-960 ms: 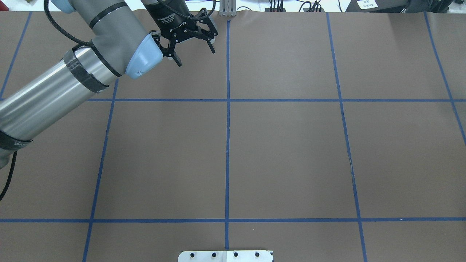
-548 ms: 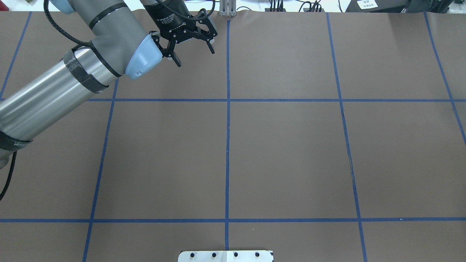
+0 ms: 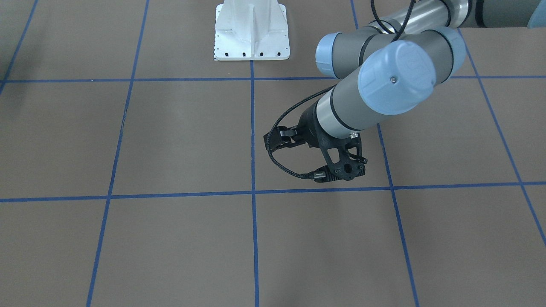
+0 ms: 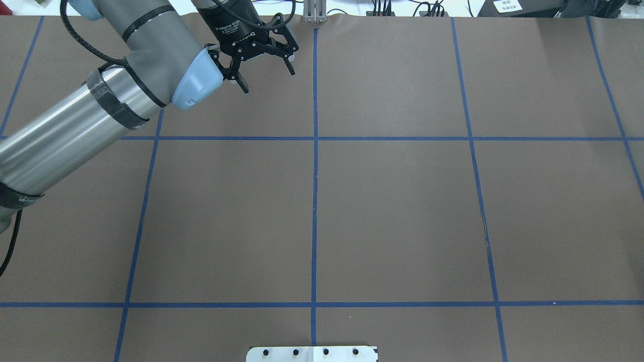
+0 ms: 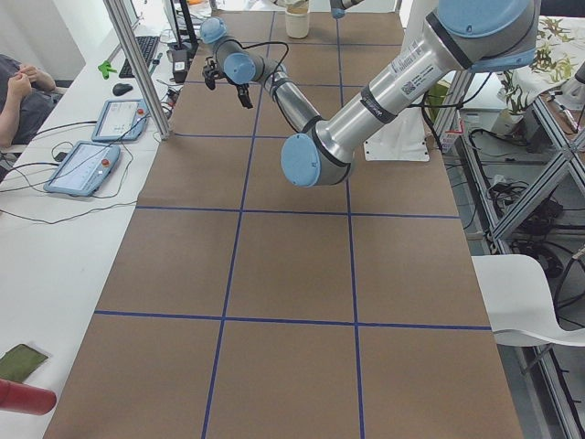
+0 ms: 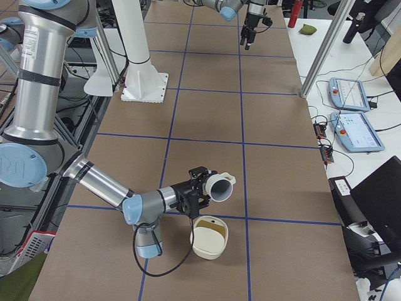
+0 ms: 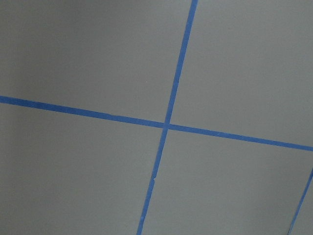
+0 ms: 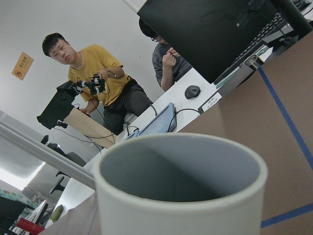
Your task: Left arm hands cup to right arm to dump lemon
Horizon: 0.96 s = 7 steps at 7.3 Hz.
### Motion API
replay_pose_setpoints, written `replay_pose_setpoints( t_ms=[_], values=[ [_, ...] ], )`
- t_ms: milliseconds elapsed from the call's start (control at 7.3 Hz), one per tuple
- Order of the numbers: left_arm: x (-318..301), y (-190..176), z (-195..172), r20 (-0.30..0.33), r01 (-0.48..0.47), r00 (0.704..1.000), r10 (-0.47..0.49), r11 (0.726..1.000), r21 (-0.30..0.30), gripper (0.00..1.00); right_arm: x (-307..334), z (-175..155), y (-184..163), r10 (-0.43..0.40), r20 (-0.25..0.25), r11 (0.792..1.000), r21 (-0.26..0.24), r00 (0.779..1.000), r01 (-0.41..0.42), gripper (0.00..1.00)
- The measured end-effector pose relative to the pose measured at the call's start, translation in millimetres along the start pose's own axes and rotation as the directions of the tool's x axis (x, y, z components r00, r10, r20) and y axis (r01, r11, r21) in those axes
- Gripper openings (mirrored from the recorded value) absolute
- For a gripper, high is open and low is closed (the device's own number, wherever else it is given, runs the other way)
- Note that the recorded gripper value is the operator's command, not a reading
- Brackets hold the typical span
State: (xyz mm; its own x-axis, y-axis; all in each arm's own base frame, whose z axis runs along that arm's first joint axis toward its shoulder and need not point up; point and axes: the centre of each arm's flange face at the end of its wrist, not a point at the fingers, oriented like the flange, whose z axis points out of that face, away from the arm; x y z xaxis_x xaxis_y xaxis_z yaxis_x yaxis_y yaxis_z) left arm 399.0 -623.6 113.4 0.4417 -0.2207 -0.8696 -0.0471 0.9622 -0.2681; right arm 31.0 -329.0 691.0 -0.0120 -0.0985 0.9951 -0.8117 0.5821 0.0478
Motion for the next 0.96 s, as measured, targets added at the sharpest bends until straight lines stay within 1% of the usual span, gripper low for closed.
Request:
replay_pose_setpoints(
  t_ms=[274,411,548,685,822,960],
  values=[
    [-0.9,-1.0,-1.9,-0.001,-0.004,1.0,0.004,1.0,0.003,1.0,-42.8,53.3,-24.7,-0.081,-0.057,0.997,-0.021,0.995,0.08,0.0],
    [-1.3,-1.9,-3.3,-0.001,-0.019,1.0,0.019,1.0,0.007,1.0,-64.3,80.3,-36.2,-0.148,-0.09,0.989,-0.036,0.985,0.145,0.0],
    [-1.9,-3.2,-3.3,0.005,-0.037,0.999,0.037,0.999,0.02,1.0,-84.3,107.1,-43.6,-0.228,-0.123,0.973,-0.066,0.966,0.221,0.0],
    [-2.5,-4.7,-2.4,0.014,-0.046,0.999,0.045,0.998,0.037,1.0,-100.7,133.7,-46.3,-0.31,-0.148,0.949,-0.107,0.939,0.296,0.0],
    [-2.9,-5.7,-1.7,0.02,-0.049,0.999,0.048,0.998,0.047,1.0,-113.6,161.7,-45.1,-0.379,-0.163,0.922,-0.147,0.911,0.358,0.0],
    [-2.8,-5.9,-1.6,0.02,-0.052,0.998,0.051,0.997,0.051,1.0,-123.5,190.0,-38.3,-0.447,-0.168,0.89,-0.184,0.879,0.417,0.0]
  ],
)
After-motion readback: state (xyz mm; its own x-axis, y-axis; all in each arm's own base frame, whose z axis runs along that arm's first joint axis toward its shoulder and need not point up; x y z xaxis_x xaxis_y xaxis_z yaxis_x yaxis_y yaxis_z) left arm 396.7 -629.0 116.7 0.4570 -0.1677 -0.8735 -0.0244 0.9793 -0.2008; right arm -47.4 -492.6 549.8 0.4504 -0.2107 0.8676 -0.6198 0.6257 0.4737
